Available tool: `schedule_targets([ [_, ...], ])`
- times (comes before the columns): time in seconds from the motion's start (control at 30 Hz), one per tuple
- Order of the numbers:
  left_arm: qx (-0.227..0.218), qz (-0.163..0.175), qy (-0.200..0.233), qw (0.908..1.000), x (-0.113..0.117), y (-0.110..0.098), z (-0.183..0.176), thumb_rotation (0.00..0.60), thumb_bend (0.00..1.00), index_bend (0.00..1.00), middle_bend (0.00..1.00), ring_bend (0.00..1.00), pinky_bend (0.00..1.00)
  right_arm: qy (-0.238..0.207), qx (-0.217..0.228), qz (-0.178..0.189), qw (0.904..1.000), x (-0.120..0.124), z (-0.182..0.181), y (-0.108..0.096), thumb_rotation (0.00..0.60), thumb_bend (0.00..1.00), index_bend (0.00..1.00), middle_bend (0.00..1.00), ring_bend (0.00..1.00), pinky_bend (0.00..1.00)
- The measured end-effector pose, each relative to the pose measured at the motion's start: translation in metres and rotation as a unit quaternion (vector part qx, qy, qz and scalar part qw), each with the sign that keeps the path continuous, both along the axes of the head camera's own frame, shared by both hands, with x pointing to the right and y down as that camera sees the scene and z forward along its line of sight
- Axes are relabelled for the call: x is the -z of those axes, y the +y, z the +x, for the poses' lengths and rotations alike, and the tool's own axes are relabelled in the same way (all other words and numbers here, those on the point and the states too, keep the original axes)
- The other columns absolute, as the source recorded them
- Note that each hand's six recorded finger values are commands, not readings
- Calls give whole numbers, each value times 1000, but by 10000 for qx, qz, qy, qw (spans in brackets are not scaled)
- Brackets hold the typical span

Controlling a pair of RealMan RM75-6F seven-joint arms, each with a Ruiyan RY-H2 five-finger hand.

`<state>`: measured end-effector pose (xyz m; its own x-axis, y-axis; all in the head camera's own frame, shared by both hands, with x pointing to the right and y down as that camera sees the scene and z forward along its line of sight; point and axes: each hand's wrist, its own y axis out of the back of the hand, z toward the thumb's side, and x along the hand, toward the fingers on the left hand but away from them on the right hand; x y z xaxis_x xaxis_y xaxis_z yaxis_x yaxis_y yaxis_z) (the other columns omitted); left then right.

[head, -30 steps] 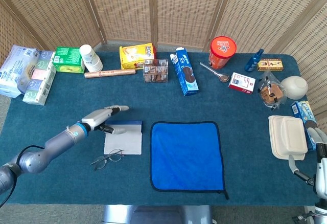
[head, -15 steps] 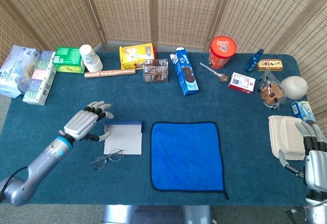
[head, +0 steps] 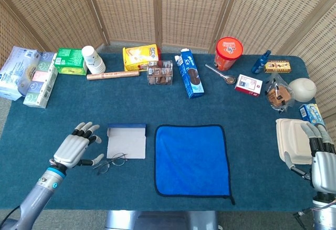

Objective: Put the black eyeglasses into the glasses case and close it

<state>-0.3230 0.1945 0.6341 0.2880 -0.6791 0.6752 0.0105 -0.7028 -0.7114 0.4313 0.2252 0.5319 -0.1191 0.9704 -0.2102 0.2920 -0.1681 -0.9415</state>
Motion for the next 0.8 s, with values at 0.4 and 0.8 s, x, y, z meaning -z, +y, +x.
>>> schedule_targets([
  [0.4,362,7,-131,9993,-16,26,16,516,337,238,53,0,0,4,-65,79,9999,4,9,1,452,349,118,118,30,148],
  [0.8,612,-329,30,9976,-30,42,35,527,366,280,40,0,0,-39,-131,137,9998,6,15,5,454,351,116,118,30,148],
])
